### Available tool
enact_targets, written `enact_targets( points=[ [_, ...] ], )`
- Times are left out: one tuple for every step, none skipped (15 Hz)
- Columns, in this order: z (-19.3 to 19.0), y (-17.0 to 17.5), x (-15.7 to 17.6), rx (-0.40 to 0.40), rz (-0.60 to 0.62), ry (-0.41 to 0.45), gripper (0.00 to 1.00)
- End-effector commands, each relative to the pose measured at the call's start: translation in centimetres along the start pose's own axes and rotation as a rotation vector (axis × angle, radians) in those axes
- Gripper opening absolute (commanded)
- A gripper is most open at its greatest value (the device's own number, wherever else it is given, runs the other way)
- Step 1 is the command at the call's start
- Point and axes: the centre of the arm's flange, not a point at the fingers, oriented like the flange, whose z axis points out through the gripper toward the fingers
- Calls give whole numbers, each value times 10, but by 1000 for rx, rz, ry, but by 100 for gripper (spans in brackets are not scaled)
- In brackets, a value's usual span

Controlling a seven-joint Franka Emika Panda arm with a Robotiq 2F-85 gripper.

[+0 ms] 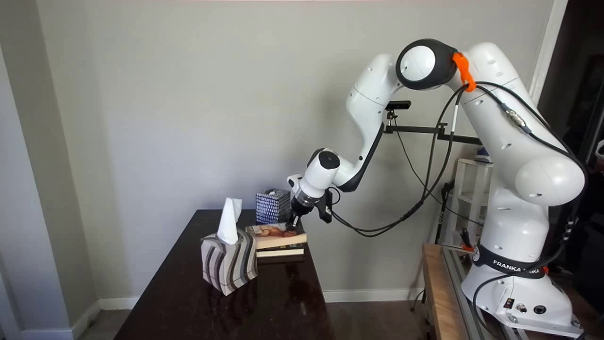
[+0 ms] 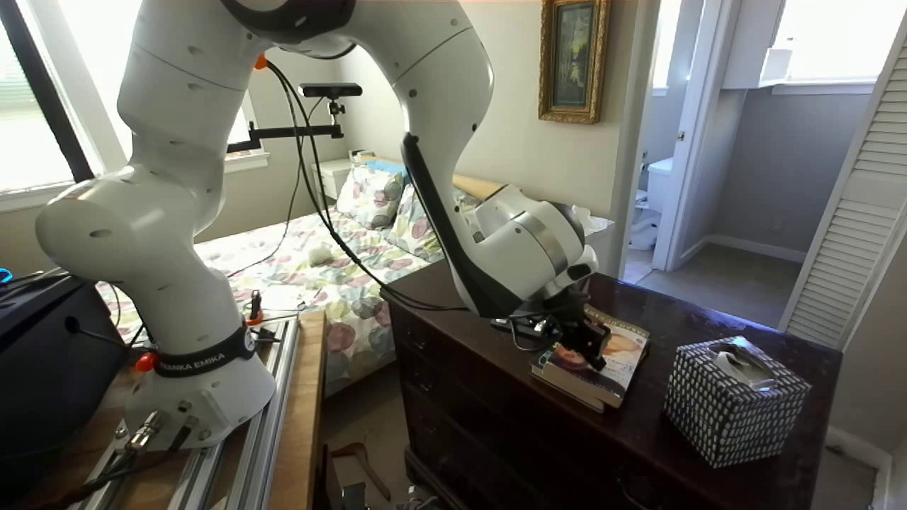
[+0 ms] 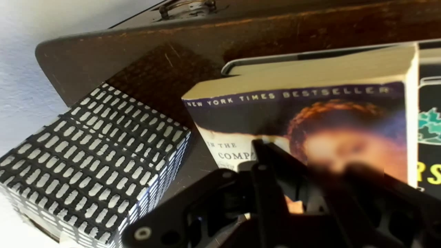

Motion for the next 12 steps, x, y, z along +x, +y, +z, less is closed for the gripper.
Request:
enact_targets(
  points=[
    [10, -17, -8, 74, -8, -21, 1],
    [8, -17, -8, 78, -7, -20, 1],
    [6, -17, -7, 80, -7, -20, 1],
    [4, -17, -6, 86, -5, -19, 1],
    [3, -17, -6, 88, -5, -15, 1],
    [1, -18, -5, 92, -6, -11, 1],
    [0, -17, -4, 88, -8, -8, 1],
    [-1, -16, -4, 80, -9, -7, 1],
    [-1, -12, -5, 59, -9, -8, 1],
    [-1, -9, -5, 45, -9, -9, 1],
    [-1, -5, -6, 36, -9, -10, 1],
    [0, -2, -7, 28, -8, -11, 1]
  ],
)
